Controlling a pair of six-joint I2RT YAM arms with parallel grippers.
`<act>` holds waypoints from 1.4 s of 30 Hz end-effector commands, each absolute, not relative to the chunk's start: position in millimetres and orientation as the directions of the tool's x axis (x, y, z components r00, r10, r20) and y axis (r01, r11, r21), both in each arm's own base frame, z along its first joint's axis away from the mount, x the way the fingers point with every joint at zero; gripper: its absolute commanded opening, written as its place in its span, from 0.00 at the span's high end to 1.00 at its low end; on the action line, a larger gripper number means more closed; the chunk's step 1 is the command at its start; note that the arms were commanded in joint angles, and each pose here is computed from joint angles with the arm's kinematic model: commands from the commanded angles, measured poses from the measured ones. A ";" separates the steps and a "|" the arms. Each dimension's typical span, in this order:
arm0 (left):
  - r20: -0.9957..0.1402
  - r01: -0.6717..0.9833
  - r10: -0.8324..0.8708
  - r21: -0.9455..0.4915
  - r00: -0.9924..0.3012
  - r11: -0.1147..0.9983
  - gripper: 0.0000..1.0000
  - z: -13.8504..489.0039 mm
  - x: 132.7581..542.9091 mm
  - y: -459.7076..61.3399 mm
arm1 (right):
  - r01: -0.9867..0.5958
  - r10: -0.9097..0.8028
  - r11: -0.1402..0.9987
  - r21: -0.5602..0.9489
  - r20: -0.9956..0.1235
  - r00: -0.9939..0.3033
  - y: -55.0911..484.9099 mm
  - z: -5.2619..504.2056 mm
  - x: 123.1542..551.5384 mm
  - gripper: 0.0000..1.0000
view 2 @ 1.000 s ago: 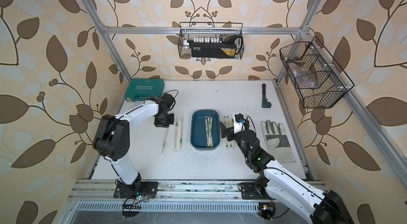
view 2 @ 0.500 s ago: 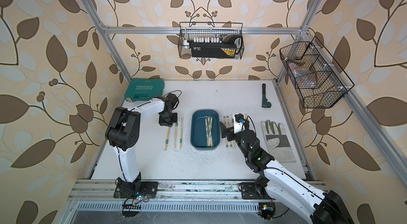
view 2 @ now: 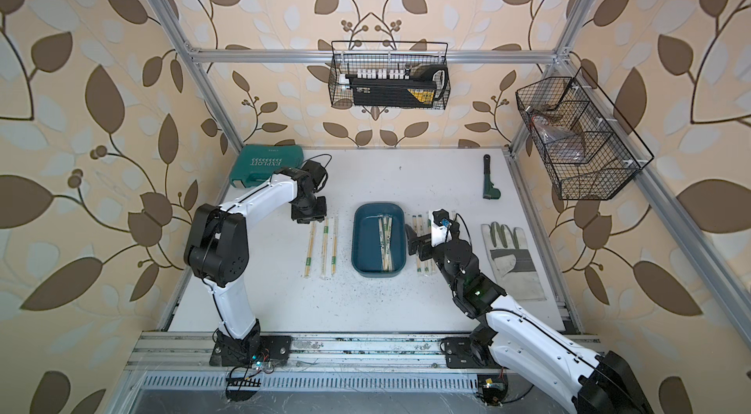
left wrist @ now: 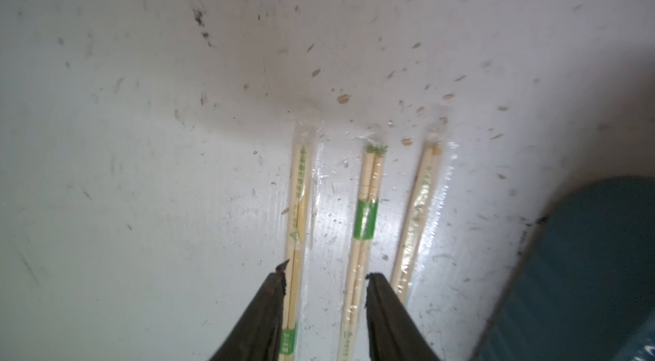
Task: Take the paired disposable chopsticks out of the storage box
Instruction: Place the paired disposable chopsticks at the center of the board, then pick up the paired disposable chopsticks from the storage box.
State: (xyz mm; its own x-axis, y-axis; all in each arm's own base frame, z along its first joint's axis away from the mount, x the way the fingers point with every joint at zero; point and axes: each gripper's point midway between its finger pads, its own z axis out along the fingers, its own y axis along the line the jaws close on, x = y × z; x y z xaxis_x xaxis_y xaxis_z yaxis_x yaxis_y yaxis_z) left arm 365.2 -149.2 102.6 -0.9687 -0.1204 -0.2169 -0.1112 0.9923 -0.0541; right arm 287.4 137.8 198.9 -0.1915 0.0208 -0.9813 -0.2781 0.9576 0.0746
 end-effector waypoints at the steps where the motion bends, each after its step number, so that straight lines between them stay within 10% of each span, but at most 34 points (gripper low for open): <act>1: -0.343 -0.022 -0.067 -0.133 -0.937 0.991 0.60 165.2 357.9 -197.0 | -0.250 0.063 0.963 0.100 -0.986 -0.153 132.7 218.0 287.6 0.02; 12: -0.243 0.148 0.103 -0.174 -0.964 0.974 0.79 110.6 358.3 -336.0 | -0.165 0.115 0.978 0.129 -0.989 -0.094 108.3 224.8 278.7 0.04; 42: -0.084 0.100 0.089 -0.140 -0.993 0.985 0.70 14.6 352.6 -346.5 | -0.183 0.094 0.976 0.115 -0.988 -0.119 115.8 221.7 283.3 0.04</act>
